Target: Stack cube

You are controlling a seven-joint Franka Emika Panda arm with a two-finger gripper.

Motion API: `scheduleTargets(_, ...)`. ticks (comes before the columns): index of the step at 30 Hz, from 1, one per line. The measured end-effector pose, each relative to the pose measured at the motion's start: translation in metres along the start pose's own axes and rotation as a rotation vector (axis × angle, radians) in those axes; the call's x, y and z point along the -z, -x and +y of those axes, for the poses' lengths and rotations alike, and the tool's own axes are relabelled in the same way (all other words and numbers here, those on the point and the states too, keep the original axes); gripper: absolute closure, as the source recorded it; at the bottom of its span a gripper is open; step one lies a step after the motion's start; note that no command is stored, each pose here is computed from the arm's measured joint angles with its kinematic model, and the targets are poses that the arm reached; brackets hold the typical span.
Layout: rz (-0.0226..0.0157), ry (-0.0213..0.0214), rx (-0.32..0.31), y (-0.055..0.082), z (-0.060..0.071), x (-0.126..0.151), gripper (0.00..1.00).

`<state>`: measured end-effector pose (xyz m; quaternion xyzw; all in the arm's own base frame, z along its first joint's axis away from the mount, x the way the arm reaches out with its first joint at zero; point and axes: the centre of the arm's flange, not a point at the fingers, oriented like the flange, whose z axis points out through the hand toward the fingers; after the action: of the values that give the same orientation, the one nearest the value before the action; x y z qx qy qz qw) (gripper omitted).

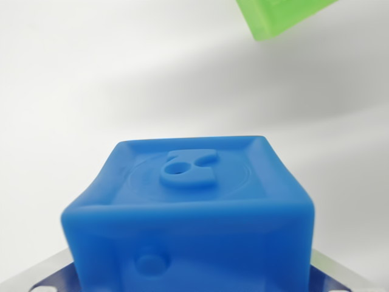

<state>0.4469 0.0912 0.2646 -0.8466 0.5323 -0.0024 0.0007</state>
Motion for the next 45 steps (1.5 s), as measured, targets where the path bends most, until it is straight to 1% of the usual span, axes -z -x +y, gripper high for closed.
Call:
scheduleTargets(5,0.0001,0.0006,0.042,-0.009,-0.003,0.003,1.00)
scheduleTargets(9,0.0006,-0.0004,0.079,-0.016,-0.006,0.005,1.00)
scheduleTargets(21,0.0004,0.0014,0.185,-0.038,-0.013,0.012,1.00)
scheduleTargets(26,0.0008,0.0006,0.228,-0.047,-0.016,0.015,1.00)
scheduleTargets(33,0.0008,0.0011,0.294,-0.061,-0.020,0.019,1.00)
scheduleTargets(36,0.0004,0.0020,0.321,-0.066,-0.022,0.021,1.00)
scheduleTargets(40,0.0009,0.0009,0.355,-0.073,-0.024,0.023,1.00)
scheduleTargets(45,0.0007,0.0013,0.397,-0.082,-0.027,0.026,1.00)
